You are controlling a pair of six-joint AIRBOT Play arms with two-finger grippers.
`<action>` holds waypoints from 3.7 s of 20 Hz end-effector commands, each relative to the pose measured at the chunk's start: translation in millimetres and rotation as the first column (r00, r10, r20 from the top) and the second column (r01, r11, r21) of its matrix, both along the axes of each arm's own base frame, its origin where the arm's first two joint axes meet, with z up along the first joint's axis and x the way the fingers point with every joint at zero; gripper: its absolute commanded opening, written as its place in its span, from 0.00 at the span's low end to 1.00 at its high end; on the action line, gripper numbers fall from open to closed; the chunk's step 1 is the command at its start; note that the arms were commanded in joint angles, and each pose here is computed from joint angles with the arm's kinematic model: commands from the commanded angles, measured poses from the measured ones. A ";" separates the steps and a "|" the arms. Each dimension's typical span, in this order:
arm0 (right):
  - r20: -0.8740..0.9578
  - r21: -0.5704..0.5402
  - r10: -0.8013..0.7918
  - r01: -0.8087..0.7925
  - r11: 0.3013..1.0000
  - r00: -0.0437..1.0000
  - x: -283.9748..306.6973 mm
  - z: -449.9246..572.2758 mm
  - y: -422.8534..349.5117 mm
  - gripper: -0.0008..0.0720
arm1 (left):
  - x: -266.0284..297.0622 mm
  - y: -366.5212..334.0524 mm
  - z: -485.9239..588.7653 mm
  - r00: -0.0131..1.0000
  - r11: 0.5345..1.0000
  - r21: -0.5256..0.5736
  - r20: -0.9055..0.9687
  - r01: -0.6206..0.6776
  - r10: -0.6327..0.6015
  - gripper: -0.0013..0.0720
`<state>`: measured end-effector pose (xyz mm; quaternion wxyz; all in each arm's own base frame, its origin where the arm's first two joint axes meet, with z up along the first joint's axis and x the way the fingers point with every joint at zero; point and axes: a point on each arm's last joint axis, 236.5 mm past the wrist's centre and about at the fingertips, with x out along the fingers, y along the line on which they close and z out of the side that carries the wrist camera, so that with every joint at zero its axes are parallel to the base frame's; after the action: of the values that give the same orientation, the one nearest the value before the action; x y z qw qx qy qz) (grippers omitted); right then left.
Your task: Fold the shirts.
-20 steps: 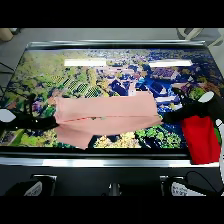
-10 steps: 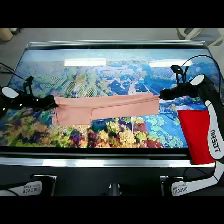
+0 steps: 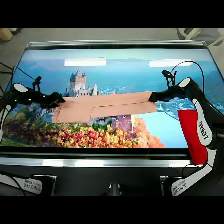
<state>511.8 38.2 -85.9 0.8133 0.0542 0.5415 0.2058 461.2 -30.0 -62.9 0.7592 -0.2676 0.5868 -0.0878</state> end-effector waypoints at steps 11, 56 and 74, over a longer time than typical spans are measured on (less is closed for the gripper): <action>-0.133 0.206 0.052 -0.024 0.978 0.990 -24.1 -16.6 24.6 0.92 | 4.3 -62.9 78.7 0.958 0.974 0.045 0.173 0.223 -0.228 0.93; 0.077 0.419 0.281 -0.287 0.861 0.957 -86.2 92.4 339.0 0.93 | -35.3 -12.3 365.7 0.616 0.994 0.086 0.787 -0.066 -0.027 0.05; -0.275 0.353 0.076 0.027 0.935 0.958 -90.6 -4.9 169.0 0.25 | -40.9 -52.9 295.1 0.722 0.997 0.063 0.688 0.042 -0.074 0.05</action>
<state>415.6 193.9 -88.9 0.7082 0.1731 0.6175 0.2953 421.7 -73.3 232.5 0.9273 -0.1825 0.2717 -0.1819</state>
